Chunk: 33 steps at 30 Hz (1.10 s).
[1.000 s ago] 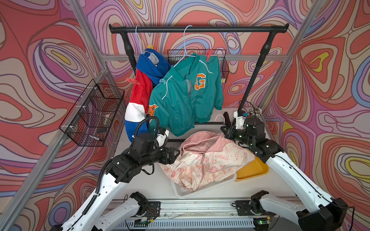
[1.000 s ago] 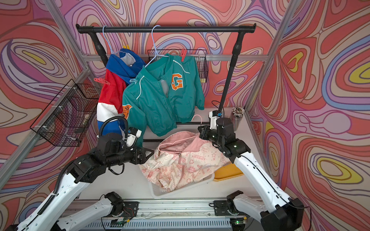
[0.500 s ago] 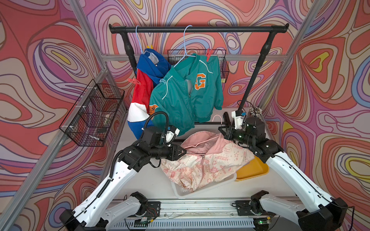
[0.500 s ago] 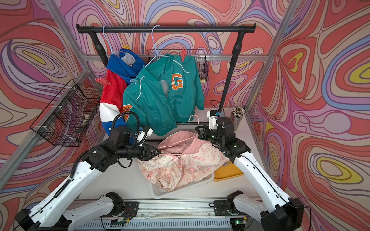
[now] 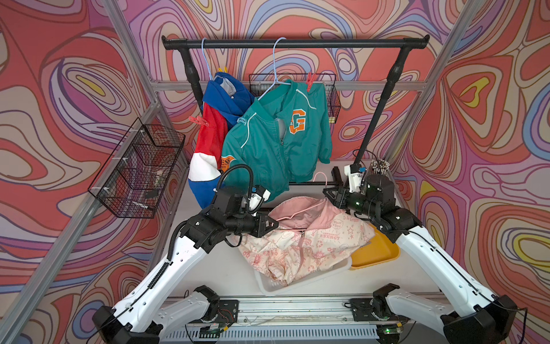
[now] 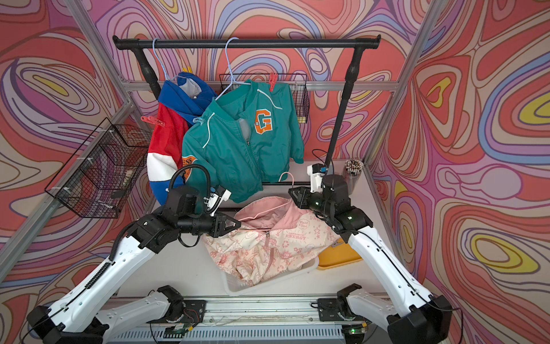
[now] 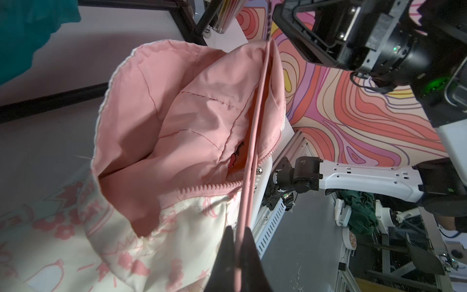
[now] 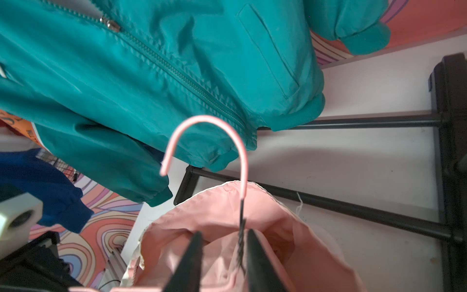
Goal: Remove the clothespins securing jackets to the hanger
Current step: Remove the jacket from the hanger.
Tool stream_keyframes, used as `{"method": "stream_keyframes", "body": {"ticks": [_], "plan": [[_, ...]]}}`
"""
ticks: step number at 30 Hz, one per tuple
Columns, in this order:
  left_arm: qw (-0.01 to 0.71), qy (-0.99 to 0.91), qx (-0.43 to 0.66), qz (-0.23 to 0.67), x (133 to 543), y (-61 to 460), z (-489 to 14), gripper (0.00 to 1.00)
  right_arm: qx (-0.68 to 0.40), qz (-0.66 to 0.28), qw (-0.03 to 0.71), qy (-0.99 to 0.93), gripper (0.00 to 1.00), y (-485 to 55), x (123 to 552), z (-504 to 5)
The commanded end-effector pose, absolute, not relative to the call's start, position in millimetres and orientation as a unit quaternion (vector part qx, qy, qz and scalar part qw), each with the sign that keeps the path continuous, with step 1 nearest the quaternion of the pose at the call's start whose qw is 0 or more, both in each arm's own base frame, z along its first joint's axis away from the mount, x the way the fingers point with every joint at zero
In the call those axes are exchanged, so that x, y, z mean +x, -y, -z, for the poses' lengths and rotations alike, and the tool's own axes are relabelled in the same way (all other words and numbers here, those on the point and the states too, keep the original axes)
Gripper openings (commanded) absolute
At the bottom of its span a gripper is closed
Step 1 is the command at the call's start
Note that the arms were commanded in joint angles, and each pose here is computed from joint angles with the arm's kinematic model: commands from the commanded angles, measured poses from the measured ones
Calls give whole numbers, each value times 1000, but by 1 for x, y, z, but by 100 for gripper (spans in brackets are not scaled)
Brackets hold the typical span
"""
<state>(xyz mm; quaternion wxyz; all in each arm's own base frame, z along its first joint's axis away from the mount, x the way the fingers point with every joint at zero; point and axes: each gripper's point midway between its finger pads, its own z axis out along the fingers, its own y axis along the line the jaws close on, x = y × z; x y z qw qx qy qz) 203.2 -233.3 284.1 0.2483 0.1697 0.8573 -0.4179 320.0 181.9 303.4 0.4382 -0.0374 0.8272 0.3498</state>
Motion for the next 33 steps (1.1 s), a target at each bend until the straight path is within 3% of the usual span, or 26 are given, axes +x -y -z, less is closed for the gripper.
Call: {"method": "stream_keyframes", "body": {"ticks": [1,6,12,19,23,33], "plan": [[277,-863,153,393,199,215,-296,0,-25,-335,463,-820,60,-171,316,-320],[290,-875,141,361,184,192,-298,0,28,-289,474,-831,81,-146,317,-329],[333,-876,130,323,166,159,-323,0,99,-224,431,-869,95,-101,311,-296],[412,-868,109,254,150,113,-370,0,205,-227,353,-884,98,-47,283,-227],[439,-849,117,269,137,108,-396,0,242,-256,300,-886,98,-46,261,-185],[452,-831,138,293,134,116,-409,0,288,-269,245,-886,95,-52,226,-140]]}}
